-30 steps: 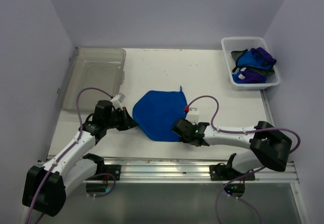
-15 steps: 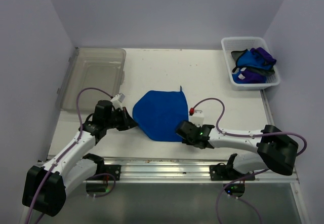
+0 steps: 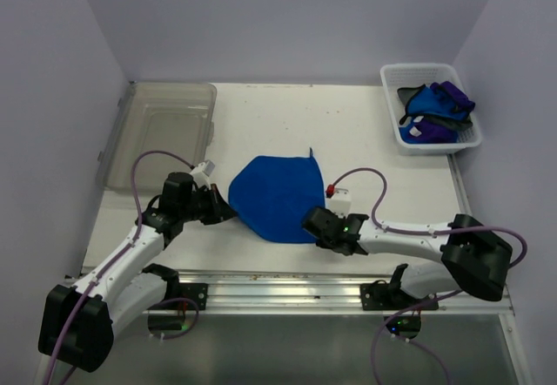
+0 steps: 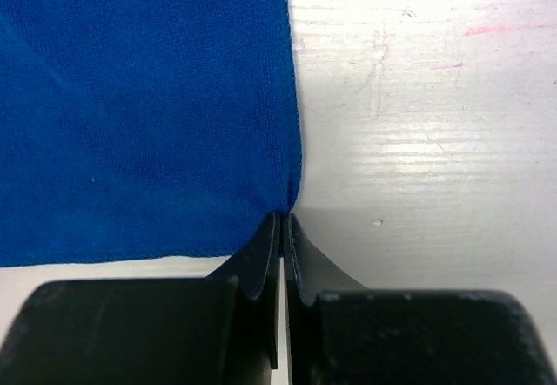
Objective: Roll the towels
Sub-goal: Flatten the towel
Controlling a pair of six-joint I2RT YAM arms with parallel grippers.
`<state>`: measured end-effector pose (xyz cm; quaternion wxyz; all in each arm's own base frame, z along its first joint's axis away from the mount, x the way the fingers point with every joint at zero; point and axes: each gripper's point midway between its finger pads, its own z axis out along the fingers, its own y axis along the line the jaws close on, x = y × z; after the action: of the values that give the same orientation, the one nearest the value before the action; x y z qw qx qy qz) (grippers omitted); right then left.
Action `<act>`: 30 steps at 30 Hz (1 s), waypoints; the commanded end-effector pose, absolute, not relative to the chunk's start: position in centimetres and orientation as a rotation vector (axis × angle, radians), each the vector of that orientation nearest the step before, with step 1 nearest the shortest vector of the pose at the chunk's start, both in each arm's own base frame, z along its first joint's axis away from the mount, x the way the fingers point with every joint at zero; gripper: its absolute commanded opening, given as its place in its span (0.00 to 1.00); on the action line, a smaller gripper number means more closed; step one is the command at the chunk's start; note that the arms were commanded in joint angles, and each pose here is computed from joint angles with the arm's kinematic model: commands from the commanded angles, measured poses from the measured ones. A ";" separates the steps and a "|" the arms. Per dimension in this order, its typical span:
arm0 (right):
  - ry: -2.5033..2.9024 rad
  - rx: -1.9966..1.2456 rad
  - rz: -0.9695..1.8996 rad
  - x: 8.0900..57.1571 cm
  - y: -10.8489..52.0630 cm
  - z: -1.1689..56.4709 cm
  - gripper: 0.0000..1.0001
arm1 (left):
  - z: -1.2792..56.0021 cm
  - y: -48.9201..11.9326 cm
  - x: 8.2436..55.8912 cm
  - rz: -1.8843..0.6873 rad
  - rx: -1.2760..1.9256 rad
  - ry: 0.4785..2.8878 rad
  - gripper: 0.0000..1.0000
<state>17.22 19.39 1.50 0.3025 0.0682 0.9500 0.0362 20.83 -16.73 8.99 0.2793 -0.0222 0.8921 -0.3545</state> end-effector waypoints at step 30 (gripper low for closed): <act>1.892 0.254 0.347 19.5 10.1 32.6 0.00 | 37.7 -16.1 17.7 -1.078 0.070 1.794 0.00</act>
<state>20.12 12.31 30.74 0.5488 0.1105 0.8122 0.1643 19.51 -16.63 35.42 0.4890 0.0358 0.7558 -0.4340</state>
